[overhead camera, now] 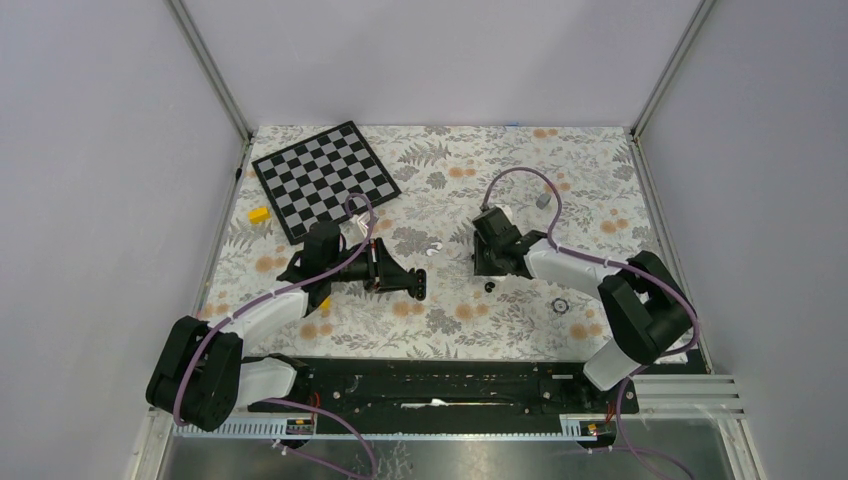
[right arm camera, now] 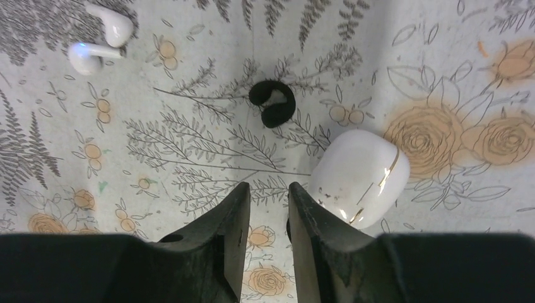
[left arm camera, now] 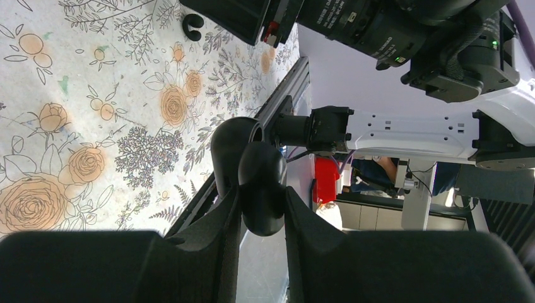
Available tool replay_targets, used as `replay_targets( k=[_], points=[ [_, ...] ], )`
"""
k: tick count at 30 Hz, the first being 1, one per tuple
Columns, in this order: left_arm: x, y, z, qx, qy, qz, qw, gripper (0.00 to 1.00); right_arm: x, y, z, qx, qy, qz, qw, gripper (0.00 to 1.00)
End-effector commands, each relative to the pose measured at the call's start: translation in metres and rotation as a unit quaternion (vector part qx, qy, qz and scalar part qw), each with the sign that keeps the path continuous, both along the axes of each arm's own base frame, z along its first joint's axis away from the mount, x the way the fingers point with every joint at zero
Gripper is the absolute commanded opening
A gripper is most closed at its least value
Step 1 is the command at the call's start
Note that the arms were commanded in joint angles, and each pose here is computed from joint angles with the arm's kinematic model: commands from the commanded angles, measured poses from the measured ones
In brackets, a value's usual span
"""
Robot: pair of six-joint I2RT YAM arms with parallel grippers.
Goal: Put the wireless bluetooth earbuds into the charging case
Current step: Pick up the earbud from the center of the board.
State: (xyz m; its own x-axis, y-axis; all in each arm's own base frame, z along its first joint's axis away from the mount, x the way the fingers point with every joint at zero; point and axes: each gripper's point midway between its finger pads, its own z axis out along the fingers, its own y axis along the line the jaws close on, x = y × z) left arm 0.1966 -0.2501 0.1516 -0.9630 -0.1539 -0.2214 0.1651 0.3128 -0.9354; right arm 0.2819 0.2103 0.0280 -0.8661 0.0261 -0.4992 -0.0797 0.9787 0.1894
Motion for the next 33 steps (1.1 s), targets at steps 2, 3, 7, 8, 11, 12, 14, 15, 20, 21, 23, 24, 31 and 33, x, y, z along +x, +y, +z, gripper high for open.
replay_targets(
  k=[2,3,7,8,11,12,14,15,20,21,23,24,31,33],
  points=[
    [0.004,0.0,0.012,-0.007,-0.035,0.001,0.999,0.02,0.033,0.003,0.031,-0.02,-0.051,0.007,0.998,0.36],
    [0.004,0.0,0.012,-0.007,-0.035,0.0,0.999,0.02,0.038,0.003,0.031,-0.02,-0.05,0.005,0.999,0.35],
    [0.004,0.0,0.013,-0.006,-0.037,-0.001,0.999,0.02,0.053,-0.001,0.026,-0.027,-0.045,-0.006,0.999,0.34],
    [0.004,0.0,0.013,-0.005,-0.037,-0.001,0.999,0.02,0.056,-0.002,0.024,-0.029,-0.045,-0.009,0.999,0.34],
    [0.004,0.0,0.013,-0.002,-0.037,-0.001,0.999,0.02,0.062,-0.005,0.017,-0.039,-0.036,-0.013,0.999,0.33],
    [0.004,0.001,0.012,-0.001,-0.037,-0.001,0.999,0.02,0.063,-0.007,0.014,-0.045,-0.032,-0.012,0.998,0.33],
    [0.004,0.001,0.012,-0.001,-0.038,-0.001,0.999,0.02,0.063,-0.007,0.008,-0.053,-0.023,-0.006,0.998,0.33],
    [0.004,0.001,0.011,0.0,-0.037,0.0,0.999,0.02,0.062,-0.007,0.005,-0.054,-0.019,-0.004,0.998,0.32],
    [0.004,0.001,0.01,0.001,-0.036,0.0,0.999,0.02,0.058,-0.007,-0.005,-0.057,-0.005,0.003,0.998,0.32],
    [0.004,0.001,0.009,0.002,-0.036,0.001,0.999,0.02,0.057,-0.007,-0.007,-0.058,-0.004,0.003,0.998,0.32],
    [0.004,0.001,0.009,0.002,-0.036,0.0,0.999,0.02,0.055,-0.007,-0.01,-0.058,0.002,0.006,0.998,0.32],
    [0.004,0.001,0.009,0.002,-0.036,0.0,0.999,0.02,0.054,-0.006,-0.01,-0.056,0.004,0.008,0.998,0.32],
    [0.005,0.001,0.009,0.002,-0.035,0.0,0.999,0.02,0.046,0.004,-0.011,-0.024,0.018,0.02,0.999,0.34],
    [0.005,0.001,0.008,0.003,-0.034,0.0,0.999,0.02,0.044,0.005,-0.01,-0.019,0.018,0.02,0.999,0.34]
  ],
)
